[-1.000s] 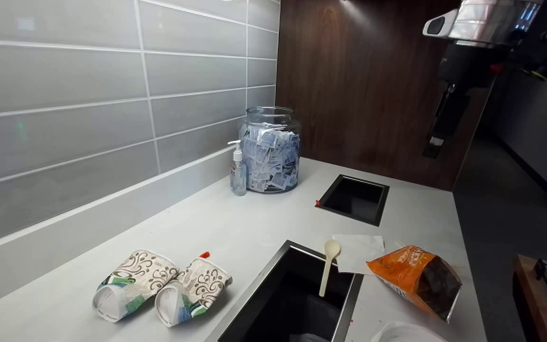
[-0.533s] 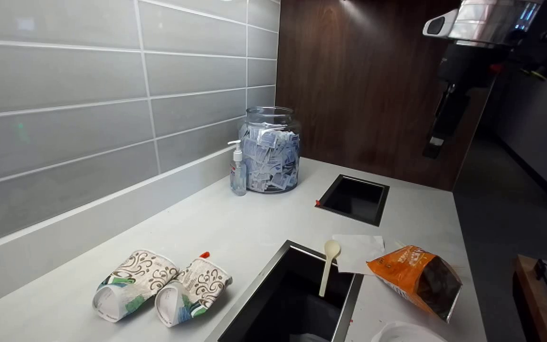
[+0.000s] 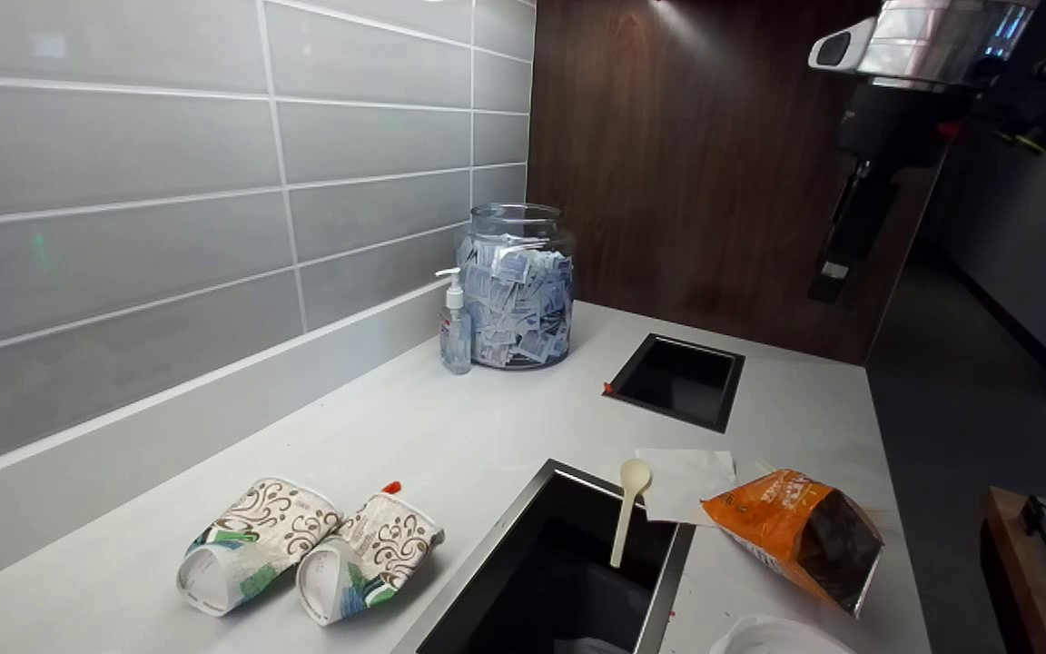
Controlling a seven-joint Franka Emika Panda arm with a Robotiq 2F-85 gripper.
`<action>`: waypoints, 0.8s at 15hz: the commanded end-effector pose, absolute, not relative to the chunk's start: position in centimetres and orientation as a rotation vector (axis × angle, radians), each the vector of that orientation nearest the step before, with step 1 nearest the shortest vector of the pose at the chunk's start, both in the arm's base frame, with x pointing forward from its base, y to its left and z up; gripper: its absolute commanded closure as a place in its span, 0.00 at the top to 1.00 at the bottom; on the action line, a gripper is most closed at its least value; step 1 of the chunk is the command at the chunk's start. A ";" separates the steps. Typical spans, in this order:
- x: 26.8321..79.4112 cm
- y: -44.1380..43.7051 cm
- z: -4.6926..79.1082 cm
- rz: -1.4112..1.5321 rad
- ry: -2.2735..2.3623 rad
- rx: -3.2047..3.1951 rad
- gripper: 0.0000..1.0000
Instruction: Pour the snacks in the orange packet on the white plate at the front of the counter.
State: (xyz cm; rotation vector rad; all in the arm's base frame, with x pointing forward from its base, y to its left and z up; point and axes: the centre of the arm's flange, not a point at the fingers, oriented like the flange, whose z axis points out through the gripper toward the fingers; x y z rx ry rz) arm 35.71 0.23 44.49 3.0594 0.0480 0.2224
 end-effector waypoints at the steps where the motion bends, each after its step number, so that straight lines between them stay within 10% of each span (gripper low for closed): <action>1: 35.7 0.2 44.5 0.222 0.048 3.059 1.00; 12: 37.0 3.5 36.8 -0.101 -0.651 3.076 1.00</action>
